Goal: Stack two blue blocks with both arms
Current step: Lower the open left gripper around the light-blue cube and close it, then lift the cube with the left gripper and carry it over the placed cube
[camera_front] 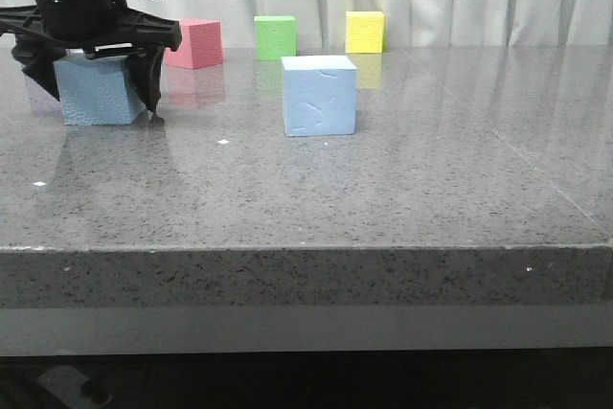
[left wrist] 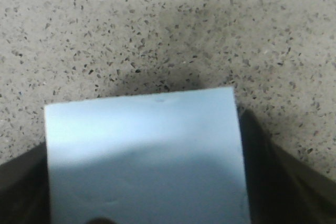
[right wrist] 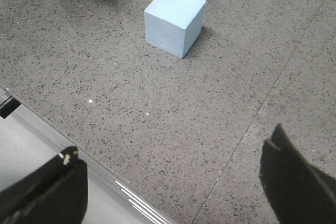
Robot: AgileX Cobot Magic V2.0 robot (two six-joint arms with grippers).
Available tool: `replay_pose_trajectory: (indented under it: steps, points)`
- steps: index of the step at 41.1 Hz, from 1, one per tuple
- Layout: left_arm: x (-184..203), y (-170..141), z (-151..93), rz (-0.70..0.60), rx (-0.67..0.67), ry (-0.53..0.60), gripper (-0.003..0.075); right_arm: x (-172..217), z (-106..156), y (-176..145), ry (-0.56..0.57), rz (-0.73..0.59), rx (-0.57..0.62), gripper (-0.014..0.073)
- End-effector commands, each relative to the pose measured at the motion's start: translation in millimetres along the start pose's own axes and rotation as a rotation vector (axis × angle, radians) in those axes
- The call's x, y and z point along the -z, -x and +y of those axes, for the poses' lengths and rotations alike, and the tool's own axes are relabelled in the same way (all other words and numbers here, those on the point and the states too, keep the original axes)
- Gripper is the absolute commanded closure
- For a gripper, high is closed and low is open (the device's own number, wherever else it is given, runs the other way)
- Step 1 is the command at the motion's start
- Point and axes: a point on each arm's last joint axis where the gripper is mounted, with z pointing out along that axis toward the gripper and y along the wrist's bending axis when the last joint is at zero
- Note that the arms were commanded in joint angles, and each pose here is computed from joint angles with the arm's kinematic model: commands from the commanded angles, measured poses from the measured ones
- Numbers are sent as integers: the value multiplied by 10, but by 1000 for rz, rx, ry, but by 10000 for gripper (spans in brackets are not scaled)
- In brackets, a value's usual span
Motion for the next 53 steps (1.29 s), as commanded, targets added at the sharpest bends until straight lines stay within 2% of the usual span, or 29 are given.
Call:
replay_pose_trajectory:
  steps: [1,7,12,21,30,42,48,53]
  points:
    - [318,133,-9,-113,13,-25,252,55,-14,132,-12,-96,-4,-70]
    - [335,135,-17,-116,-5,-25,317,55,-14,132,-12,-96,-4,-70]
    - [439,169,-38,-135,-81,-55,318,55,-14,132,-12,-96,-4,-70]
    - [842,269,-205,-156,-389,-249,318,55,-14,132,-12,-96,-4,-70]
    - [1324,329,-449,-266,-783,-458,318,55,-14,132,-12,-96,-4,-70]
    - [1552,274,-887,-453,-1140,-466,318,55,-14,132,-12,-96,-4,-70]
    - [1614,252,-1090,-547,-1205,-456,325,55,-14,132,-12,-96,-4,-70]
    - [1564,230,-1212,-567,-1245,-459,351,55,-14,132,-12,-96,-4,-70]
